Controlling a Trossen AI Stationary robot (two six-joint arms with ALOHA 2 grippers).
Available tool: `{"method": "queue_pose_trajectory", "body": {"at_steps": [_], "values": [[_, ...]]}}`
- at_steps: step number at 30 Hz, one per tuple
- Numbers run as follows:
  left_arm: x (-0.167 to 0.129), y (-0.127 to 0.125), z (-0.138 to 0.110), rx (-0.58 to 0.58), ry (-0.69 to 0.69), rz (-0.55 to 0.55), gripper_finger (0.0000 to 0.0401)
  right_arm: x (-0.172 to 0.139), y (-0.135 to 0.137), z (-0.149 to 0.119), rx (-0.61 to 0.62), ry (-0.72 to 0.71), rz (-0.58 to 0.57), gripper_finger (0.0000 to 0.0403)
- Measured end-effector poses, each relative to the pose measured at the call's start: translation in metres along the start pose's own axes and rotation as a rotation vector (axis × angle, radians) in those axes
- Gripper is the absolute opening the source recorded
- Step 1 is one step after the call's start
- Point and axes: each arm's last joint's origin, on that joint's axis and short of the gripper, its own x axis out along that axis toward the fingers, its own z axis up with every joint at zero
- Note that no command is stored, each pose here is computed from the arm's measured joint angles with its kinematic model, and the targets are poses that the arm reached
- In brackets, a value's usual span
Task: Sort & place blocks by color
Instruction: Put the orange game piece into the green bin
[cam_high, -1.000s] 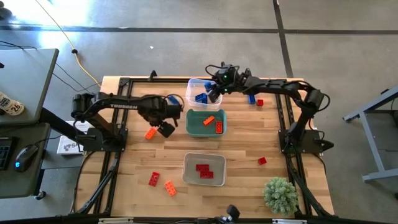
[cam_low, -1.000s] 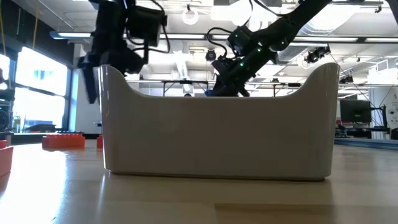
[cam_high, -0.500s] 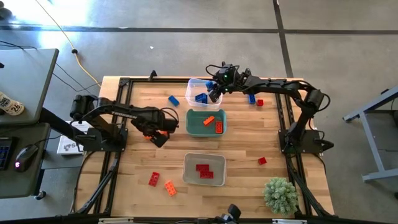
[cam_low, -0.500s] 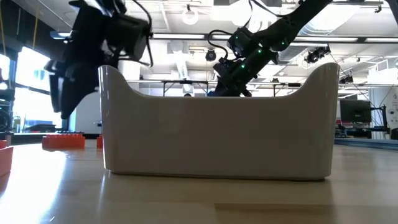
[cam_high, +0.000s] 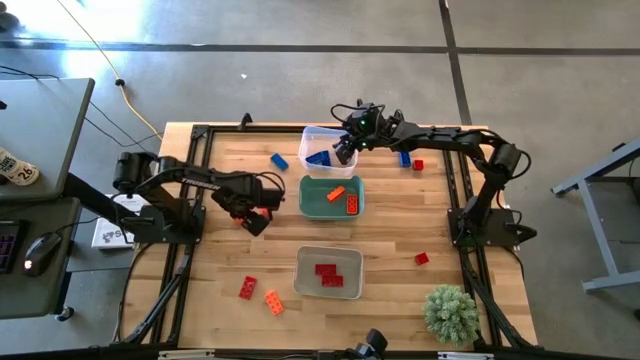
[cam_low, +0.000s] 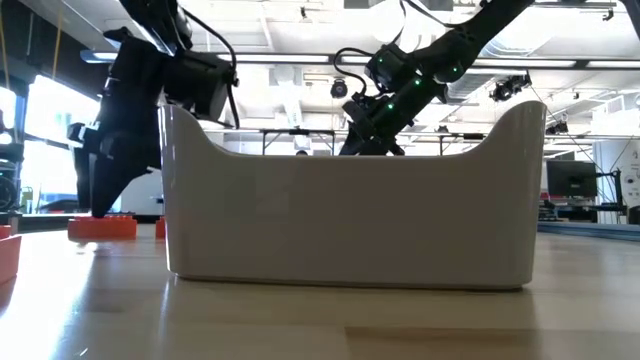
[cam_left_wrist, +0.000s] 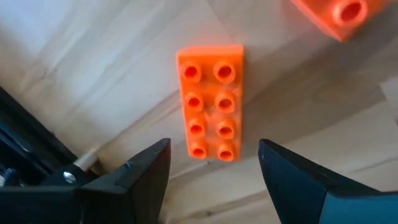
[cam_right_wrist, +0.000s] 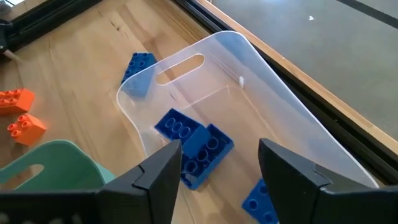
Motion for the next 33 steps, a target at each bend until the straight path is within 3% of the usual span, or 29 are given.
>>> {"method": "queue_pose_trajectory", "body": {"at_steps": [7,16,20,25,33], "values": [[0.003,0.010,0.012,0.014,-0.010,-0.015,0.0231,0.000,0.004,-0.001,0.035,0.003,0.013,0.0201],[0.031,0.019,0.015,-0.015,0.005,-0.134,0.0226,-0.011,0.022,0.004,0.005,-0.032,0.033,0.0201],[0.031,0.019,0.015,0.048,-0.001,-0.144,0.0192,-0.023,0.027,0.010,0.011,-0.063,0.044,0.0201],[0.030,0.019,0.016,0.125,-0.022,-0.153,0.0115,-0.041,0.030,0.020,0.047,-0.118,0.058,0.0201],[0.023,0.023,0.013,0.220,-0.084,-0.162,0.0111,-0.074,0.044,0.027,0.030,-0.156,0.092,0.0201]]}}
